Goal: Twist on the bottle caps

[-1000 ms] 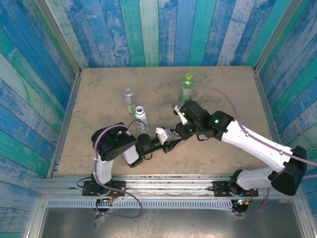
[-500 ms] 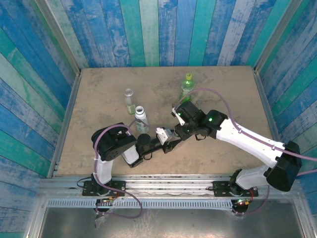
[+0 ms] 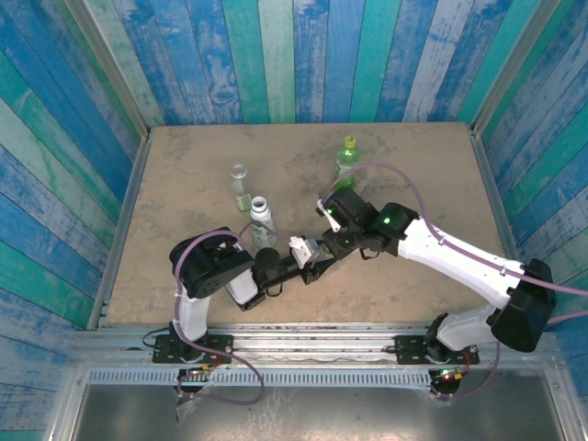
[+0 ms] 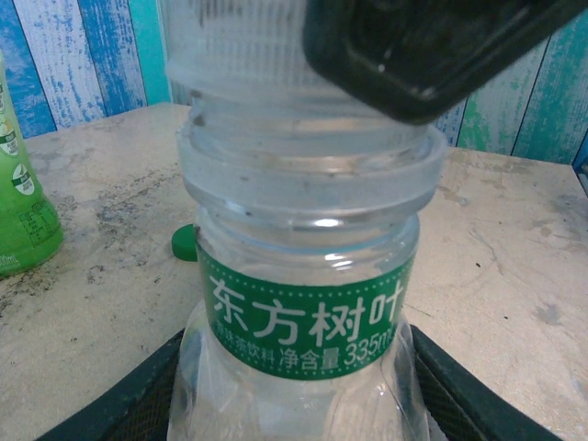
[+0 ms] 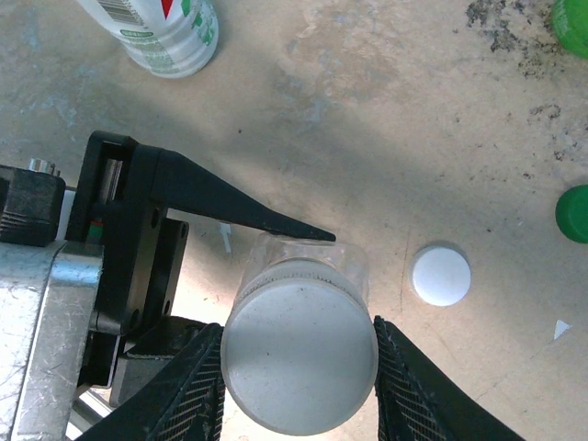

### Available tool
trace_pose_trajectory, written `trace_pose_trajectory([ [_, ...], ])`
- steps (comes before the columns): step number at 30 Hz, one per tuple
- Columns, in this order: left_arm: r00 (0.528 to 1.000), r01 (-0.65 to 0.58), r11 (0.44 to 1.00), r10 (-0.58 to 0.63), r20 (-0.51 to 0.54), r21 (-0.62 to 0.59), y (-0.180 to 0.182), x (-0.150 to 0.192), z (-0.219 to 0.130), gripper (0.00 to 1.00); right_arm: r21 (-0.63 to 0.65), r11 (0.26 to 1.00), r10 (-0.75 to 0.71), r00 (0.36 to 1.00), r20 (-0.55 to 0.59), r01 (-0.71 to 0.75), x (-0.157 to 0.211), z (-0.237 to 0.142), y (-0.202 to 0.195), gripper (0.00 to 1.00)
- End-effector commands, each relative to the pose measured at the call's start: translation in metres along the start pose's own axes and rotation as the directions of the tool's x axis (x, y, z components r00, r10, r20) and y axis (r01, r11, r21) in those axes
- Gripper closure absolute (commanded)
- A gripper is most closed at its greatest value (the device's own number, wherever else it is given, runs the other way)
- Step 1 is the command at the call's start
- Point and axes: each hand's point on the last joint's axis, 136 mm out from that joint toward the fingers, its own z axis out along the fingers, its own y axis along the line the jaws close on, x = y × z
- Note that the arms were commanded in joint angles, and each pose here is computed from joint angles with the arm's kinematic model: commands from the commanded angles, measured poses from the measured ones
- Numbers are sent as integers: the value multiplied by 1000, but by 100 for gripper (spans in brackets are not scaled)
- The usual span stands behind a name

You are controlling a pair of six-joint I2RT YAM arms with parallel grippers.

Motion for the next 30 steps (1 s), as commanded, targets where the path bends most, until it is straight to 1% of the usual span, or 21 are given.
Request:
trace_pose_trajectory([
  [1,1000,-17,1000,17,8,5,-2,2,1,47,85,996,2,997,-82,5,18,3,-16,57],
  [8,1000,-14,1000,14,9,8,-2,2,2,47,89,996,14,997,-71,-7,19,-3,-19,57],
  [18,1000,-17,1000,17,11,9,-2,1,2,47,81,997,-3,995,-99,11,14,11,-15,54],
  [26,1000,-16,1000,16,6,15,-3,3,3,47,63,998,18,997,-80,-13,11,7,-16,56],
  [28,1000,-17,1000,16,7,17,-3,3,3,47,61,998,18,997,-72,-14,8,5,-15,52],
  [30,1000,-16,1000,16,6,16,-3,3,3,47,55,998,17,998,-65,-14,5,3,-14,44],
])
